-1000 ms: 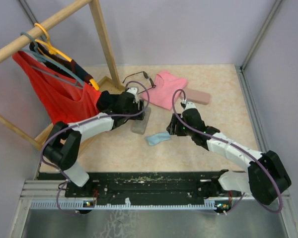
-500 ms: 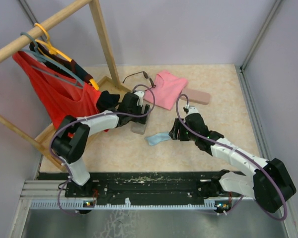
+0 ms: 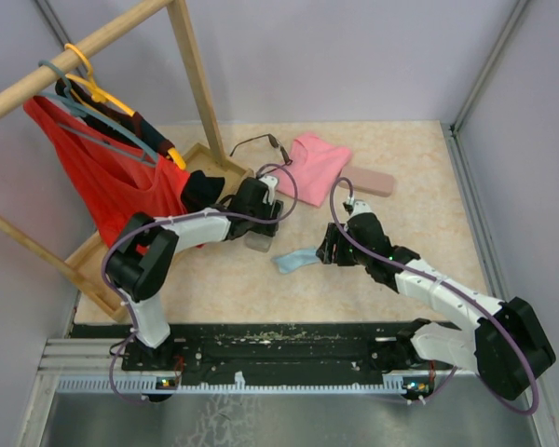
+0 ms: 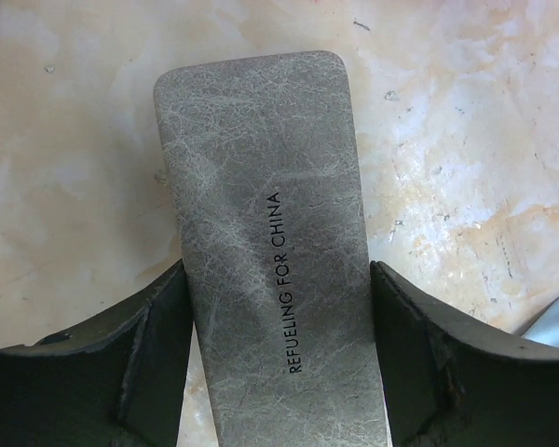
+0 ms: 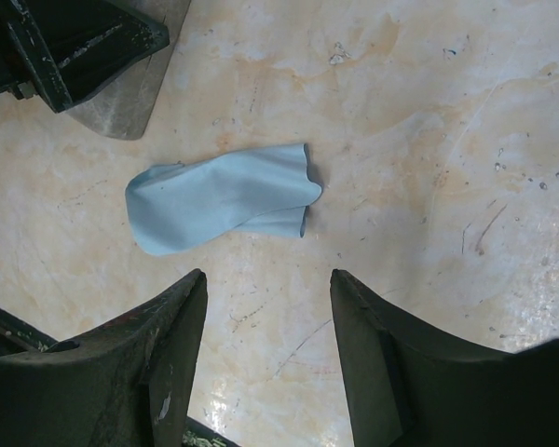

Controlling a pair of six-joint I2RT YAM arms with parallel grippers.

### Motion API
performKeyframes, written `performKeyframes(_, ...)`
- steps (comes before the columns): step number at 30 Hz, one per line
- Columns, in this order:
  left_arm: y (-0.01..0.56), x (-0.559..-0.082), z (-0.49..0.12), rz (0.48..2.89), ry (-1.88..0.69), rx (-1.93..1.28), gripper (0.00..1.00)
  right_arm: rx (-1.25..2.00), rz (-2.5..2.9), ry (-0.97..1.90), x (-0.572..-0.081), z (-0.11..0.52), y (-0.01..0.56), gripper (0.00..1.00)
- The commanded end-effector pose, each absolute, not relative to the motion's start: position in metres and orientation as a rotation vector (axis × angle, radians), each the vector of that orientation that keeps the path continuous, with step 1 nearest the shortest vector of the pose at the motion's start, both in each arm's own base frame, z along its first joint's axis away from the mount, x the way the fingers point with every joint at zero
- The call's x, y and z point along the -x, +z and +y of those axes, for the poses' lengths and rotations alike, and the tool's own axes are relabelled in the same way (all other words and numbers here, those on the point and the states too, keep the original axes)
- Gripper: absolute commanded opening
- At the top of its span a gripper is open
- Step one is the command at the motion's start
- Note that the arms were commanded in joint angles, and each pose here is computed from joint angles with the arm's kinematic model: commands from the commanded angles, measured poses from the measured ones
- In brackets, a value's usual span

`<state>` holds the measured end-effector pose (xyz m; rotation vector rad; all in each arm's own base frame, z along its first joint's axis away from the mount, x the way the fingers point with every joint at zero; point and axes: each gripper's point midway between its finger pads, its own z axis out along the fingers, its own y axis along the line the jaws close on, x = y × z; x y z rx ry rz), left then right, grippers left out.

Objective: Organize the sunglasses
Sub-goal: Move the sunglasses case at the center of the board.

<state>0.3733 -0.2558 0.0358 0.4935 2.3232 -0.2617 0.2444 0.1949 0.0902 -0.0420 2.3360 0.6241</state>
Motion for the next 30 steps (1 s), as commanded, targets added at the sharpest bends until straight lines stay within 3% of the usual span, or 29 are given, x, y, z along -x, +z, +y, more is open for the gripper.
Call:
performKeyframes(1,0.050,-0.386,-0.241,2.288,-0.134,-0.444,0.65,0.033,2.287,0.653,-0.252,0.198,0.103,0.56)
performKeyframes(6,0.056,-0.392,-0.213,2.256,-0.012,-0.421,0.63,0.054,2.294,0.668,-0.250,0.201,0.104,0.56)
performKeyframes(15,0.056,-0.405,-0.182,2.248,-0.016,-0.389,0.66,0.083,2.316,0.672,-0.247,0.203,0.103,0.55)
performKeyframes(22,0.059,-0.405,-0.182,2.242,-0.038,-0.404,0.84,0.079,2.314,0.654,-0.246,0.199,0.106,0.55)
performKeyframes(30,0.103,-0.402,-0.186,2.178,-0.107,-0.323,0.90,0.031,2.253,0.596,-0.254,0.188,0.125,0.59)
